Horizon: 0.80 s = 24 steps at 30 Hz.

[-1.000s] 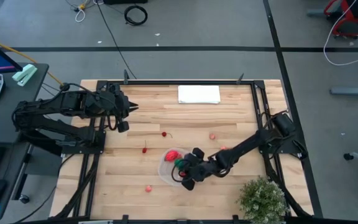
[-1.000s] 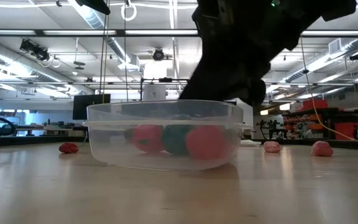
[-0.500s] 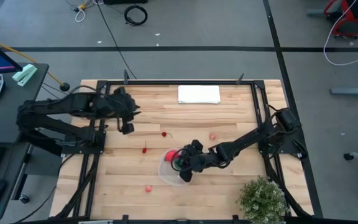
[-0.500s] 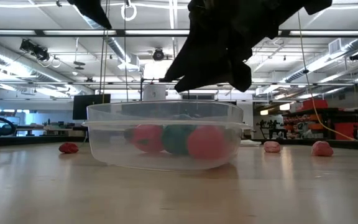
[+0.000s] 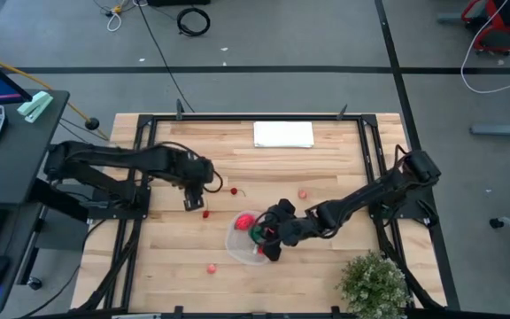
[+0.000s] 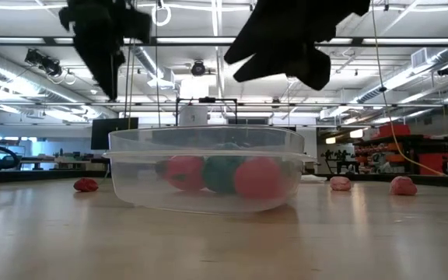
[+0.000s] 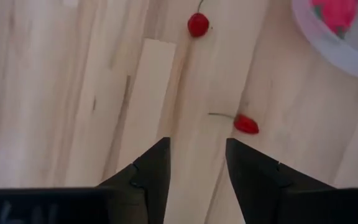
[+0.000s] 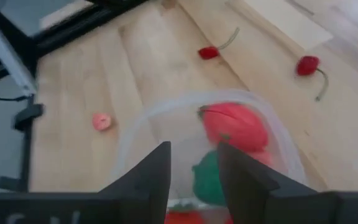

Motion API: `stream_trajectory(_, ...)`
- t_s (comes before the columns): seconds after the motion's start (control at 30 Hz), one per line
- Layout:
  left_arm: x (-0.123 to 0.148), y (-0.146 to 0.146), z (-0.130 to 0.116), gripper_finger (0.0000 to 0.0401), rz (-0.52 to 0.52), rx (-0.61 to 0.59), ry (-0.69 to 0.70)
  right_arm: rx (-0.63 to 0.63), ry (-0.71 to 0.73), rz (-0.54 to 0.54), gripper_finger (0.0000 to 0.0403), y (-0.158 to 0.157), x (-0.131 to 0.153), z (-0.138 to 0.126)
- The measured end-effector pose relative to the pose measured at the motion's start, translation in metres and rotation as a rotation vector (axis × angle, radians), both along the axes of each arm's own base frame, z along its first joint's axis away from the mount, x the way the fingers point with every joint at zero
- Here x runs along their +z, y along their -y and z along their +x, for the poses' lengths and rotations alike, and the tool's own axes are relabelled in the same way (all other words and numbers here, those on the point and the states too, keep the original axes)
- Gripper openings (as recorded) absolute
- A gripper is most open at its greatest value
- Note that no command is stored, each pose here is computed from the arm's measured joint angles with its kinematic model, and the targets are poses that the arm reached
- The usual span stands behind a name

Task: Pick and placing Produce into tupperware
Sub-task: Put the red cherry into the transparent bin

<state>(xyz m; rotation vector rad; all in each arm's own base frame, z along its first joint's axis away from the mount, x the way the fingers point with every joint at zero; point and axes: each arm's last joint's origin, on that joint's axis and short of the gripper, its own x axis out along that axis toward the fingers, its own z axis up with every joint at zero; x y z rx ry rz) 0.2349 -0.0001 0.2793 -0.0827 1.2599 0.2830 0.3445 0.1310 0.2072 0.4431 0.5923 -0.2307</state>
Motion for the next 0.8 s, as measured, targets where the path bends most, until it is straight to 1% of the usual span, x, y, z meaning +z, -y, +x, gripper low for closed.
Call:
stream_trajectory(0.07, -0.020, 0.003, 0.002, 0.0159, -0.041, 0.011, 0.021, 0.009, 0.001, 0.006, 0.0137, -0.004, 0.003, -0.003)
stream_trajectory(0.17, -0.053, 0.008, 0.004, 0.0156, -0.151, -0.002, 0.075, 0.021, 0.013, 0.010, 0.0136, -0.008, 0.007, -0.007)
stream_trajectory(0.27, -0.081, 0.008, 0.000, 0.0157, -0.169, 0.020, 0.111, 0.019, 0.027, 0.005, 0.0134, -0.012, 0.010, -0.008)
stream_trajectory(0.37, -0.102, 0.002, -0.008, 0.0157, -0.166, 0.056, 0.105, 0.017, 0.026, 0.000, 0.0133, -0.012, 0.009, -0.009)
stream_trajectory(0.5, -0.120, -0.001, -0.020, 0.0151, -0.183, 0.136, 0.055, 0.008, 0.019, -0.005, 0.0133, -0.009, 0.009, -0.008)
stream_trajectory(0.63, -0.130, 0.005, -0.023, 0.0144, -0.196, 0.137, 0.086, 0.003, 0.019, -0.010, 0.0132, -0.007, 0.009, -0.007)
stream_trajectory(0.8, -0.130, 0.015, -0.020, 0.0142, -0.217, 0.113, 0.141, 0.004, 0.019, -0.010, 0.0133, -0.007, 0.009, -0.007)
